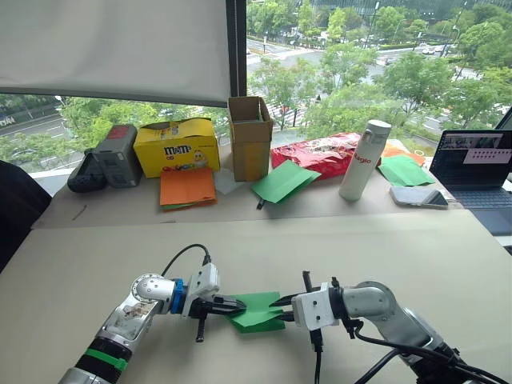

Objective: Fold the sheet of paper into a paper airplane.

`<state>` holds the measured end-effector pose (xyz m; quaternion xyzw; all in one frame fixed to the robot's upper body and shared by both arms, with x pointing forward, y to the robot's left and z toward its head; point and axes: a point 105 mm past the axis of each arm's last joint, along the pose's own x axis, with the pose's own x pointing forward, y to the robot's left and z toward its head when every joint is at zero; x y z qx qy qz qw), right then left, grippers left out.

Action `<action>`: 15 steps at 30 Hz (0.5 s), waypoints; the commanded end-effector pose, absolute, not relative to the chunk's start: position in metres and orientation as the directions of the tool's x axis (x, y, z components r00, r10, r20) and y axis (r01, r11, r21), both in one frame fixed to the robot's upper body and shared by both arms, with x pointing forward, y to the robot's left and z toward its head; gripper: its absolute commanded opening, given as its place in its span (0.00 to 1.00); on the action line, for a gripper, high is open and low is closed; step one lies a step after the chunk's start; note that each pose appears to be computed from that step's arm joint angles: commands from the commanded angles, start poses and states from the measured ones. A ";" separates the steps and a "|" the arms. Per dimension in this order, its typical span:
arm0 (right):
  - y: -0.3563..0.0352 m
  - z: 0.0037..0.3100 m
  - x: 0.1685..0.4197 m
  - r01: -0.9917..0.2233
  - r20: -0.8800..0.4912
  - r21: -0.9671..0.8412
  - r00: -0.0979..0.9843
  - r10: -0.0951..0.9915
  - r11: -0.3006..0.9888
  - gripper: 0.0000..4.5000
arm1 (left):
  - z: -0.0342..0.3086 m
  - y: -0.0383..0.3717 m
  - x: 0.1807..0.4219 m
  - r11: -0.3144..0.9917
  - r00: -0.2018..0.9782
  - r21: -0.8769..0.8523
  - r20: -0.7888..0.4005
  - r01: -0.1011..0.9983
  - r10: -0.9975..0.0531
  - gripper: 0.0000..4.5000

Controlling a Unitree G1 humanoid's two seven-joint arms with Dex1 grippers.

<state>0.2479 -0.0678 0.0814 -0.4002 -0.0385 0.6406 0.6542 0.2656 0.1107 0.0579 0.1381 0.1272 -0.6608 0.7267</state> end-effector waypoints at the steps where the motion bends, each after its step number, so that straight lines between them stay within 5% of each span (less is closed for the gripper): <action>1: -0.070 0.093 0.245 -0.782 -0.419 -0.613 0.197 0.886 -0.116 0.58 | 0.038 0.118 0.259 0.119 0.094 -0.032 -0.421 0.992 -0.902 0.00; 8: -0.068 0.093 0.240 -0.831 -0.394 -0.552 0.181 0.901 -0.074 0.58 | 0.038 0.121 0.262 0.154 0.120 -0.051 -0.408 0.987 -0.905 0.00; 15: -0.070 0.089 0.240 -0.896 -0.385 -0.441 0.140 0.912 -0.049 0.09 | 0.036 0.124 0.261 0.159 0.125 -0.047 -0.414 0.986 -0.901 0.00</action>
